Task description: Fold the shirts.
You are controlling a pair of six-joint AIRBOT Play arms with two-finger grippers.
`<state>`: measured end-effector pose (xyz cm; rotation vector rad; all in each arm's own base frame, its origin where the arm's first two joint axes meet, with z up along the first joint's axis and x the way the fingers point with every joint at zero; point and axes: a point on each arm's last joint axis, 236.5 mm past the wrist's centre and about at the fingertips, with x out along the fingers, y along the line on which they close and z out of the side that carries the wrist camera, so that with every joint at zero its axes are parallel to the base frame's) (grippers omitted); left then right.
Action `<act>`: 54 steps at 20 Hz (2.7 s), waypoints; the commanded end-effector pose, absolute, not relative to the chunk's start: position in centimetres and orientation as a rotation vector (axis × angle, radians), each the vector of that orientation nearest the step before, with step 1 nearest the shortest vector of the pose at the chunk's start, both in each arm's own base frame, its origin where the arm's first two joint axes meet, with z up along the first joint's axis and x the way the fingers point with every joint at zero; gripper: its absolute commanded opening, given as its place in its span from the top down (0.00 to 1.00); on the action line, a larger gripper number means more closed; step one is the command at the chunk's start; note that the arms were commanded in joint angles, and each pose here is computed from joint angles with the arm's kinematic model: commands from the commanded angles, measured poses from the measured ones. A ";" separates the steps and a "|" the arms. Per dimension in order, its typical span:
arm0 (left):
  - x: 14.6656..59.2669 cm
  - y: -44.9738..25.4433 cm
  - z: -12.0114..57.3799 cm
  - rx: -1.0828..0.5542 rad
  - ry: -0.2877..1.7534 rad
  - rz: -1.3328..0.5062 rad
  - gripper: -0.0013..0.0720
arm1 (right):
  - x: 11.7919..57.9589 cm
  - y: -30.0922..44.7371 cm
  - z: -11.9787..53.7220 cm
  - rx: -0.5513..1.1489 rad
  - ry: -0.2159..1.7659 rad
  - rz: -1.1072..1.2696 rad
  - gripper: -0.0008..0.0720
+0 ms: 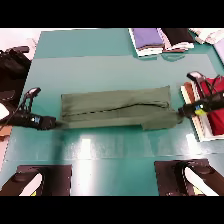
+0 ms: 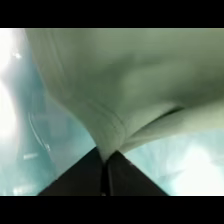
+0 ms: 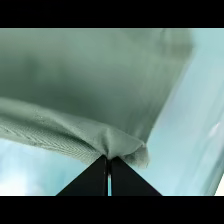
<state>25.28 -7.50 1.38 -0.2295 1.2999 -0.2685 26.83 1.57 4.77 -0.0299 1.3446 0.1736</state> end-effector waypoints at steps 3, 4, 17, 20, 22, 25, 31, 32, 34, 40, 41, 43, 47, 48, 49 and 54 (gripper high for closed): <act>35.5 -6.6 1.2 -0.239 1.188 -0.211 0.95 | 36.4 0.9 4.3 -0.030 1.322 0.158 0.96; 37.1 -6.5 0.7 -0.243 1.187 -0.205 0.95 | 37.8 0.9 3.9 -0.029 1.329 0.159 0.96; 43.8 -7.0 2.4 -0.252 1.160 -0.229 0.32 | 47.1 4.0 4.7 0.271 1.246 0.377 0.42; 43.4 -7.1 5.2 -0.236 1.121 -0.247 0.94 | 44.3 0.9 3.5 0.311 1.304 0.344 0.42; 43.2 -7.1 6.4 -0.226 1.093 -0.253 0.95 | 42.0 -1.2 1.5 0.372 1.351 0.301 0.19; 42.4 -8.0 7.1 -0.254 1.105 -0.282 0.95 | 39.0 -3.2 -2.1 0.497 1.424 0.246 0.03; 42.1 -11.2 7.4 -0.260 1.100 -0.351 0.95 | 38.0 1.4 -7.1 0.704 1.460 0.388 0.03; 42.1 -12.2 7.4 -0.250 1.099 -0.369 0.95 | 38.0 2.0 -7.9 0.713 1.473 0.393 0.03; 42.0 -14.0 7.6 -0.235 1.087 -0.399 0.95 | 38.5 3.1 -9.0 0.693 1.486 0.405 0.08; 42.7 -20.4 9.1 -0.227 0.974 -0.477 0.95 | 41.6 4.9 -5.0 0.547 1.403 0.523 0.96; 42.9 -21.9 8.9 -0.231 0.959 -0.491 0.95 | 41.9 5.3 -3.3 0.523 1.398 0.559 0.96; 42.9 -24.9 6.8 -0.220 0.974 -0.524 0.95 | 43.0 6.5 0.4 0.477 1.357 0.590 0.96; 43.0 -30.3 0.3 -0.188 1.098 -0.581 0.95 | 45.0 9.8 9.0 0.362 1.184 0.627 0.96; 43.3 -31.5 -1.0 -0.178 1.116 -0.592 0.95 | 45.0 11.0 11.1 0.341 1.150 0.641 0.96; 43.6 -32.6 -2.2 -0.169 1.130 -0.603 0.95 | 45.0 12.2 12.8 0.328 1.122 0.654 0.96; 44.7 -36.5 -5.1 -0.173 1.157 -0.645 0.95 | 43.7 18.7 18.9 0.249 1.018 0.760 0.96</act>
